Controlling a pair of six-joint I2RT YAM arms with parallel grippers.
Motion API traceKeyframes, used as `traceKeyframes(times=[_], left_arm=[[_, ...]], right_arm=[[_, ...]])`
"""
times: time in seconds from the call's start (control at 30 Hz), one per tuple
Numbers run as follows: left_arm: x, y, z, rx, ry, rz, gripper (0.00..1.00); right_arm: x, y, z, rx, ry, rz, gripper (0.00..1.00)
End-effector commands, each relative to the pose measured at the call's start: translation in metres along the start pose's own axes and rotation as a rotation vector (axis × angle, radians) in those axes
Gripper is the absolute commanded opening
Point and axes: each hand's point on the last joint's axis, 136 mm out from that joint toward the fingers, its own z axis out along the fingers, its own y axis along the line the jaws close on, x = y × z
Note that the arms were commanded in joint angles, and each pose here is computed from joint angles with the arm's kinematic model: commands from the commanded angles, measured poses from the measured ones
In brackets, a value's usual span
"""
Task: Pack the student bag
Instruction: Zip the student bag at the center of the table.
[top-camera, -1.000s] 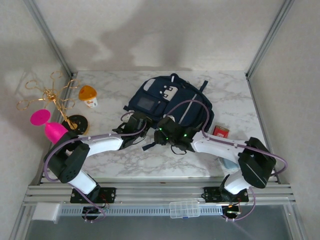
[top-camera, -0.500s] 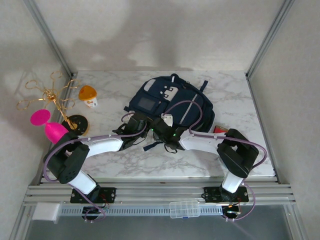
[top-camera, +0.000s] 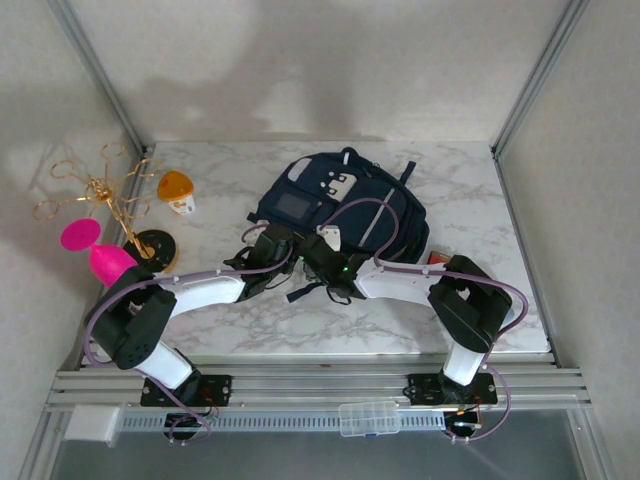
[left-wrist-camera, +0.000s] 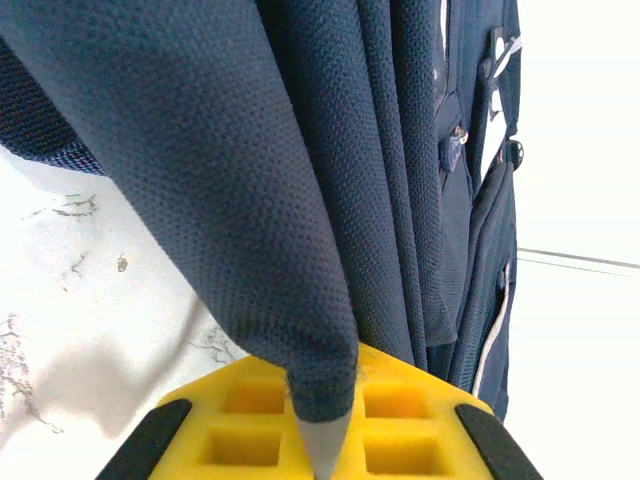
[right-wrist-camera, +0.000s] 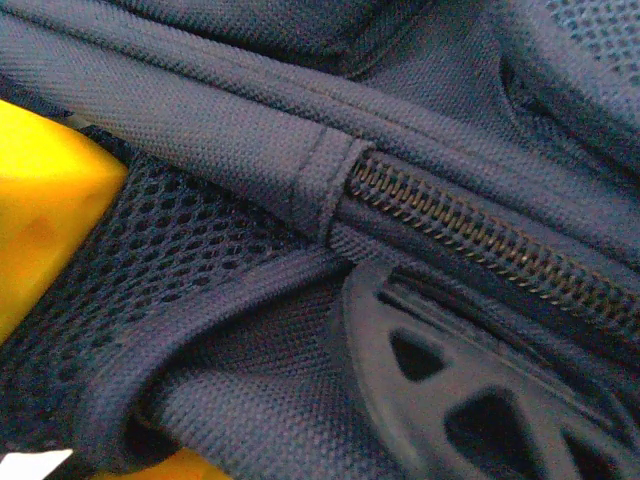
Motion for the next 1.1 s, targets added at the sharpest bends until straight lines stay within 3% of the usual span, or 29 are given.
traceKeyframes(times=[0.0,0.27,0.43,0.57,0.7,0.8,1.07], left_arm=[[0.013,-0.035,-0.018,0.119,0.058,-0.018,0.0],[0.011,-0.04,-0.019,0.126,0.055,-0.02,0.0],[0.013,-0.042,-0.019,0.132,0.062,-0.019,0.0],[0.013,-0.042,-0.019,0.133,0.062,-0.019,0.0],[0.012,-0.041,-0.019,0.128,0.055,-0.016,0.0],[0.01,-0.04,-0.02,0.125,0.047,-0.013,0.0],[-0.005,-0.036,-0.018,0.103,0.002,-0.015,0.0]], right_arm=[[-0.035,0.005,-0.012,-0.009,-0.148,-0.023,0.25],[-0.024,-0.004,-0.022,-0.028,-0.173,-0.141,0.18],[-0.025,0.0,-0.019,-0.039,-0.196,-0.223,0.3],[-0.037,0.001,-0.013,-0.015,-0.235,-0.249,0.3],[-0.046,-0.008,-0.006,0.059,-0.246,-0.24,0.23],[-0.045,-0.002,-0.008,0.018,-0.244,-0.268,0.18],[-0.013,-0.021,-0.016,-0.001,-0.143,-0.26,0.0]])
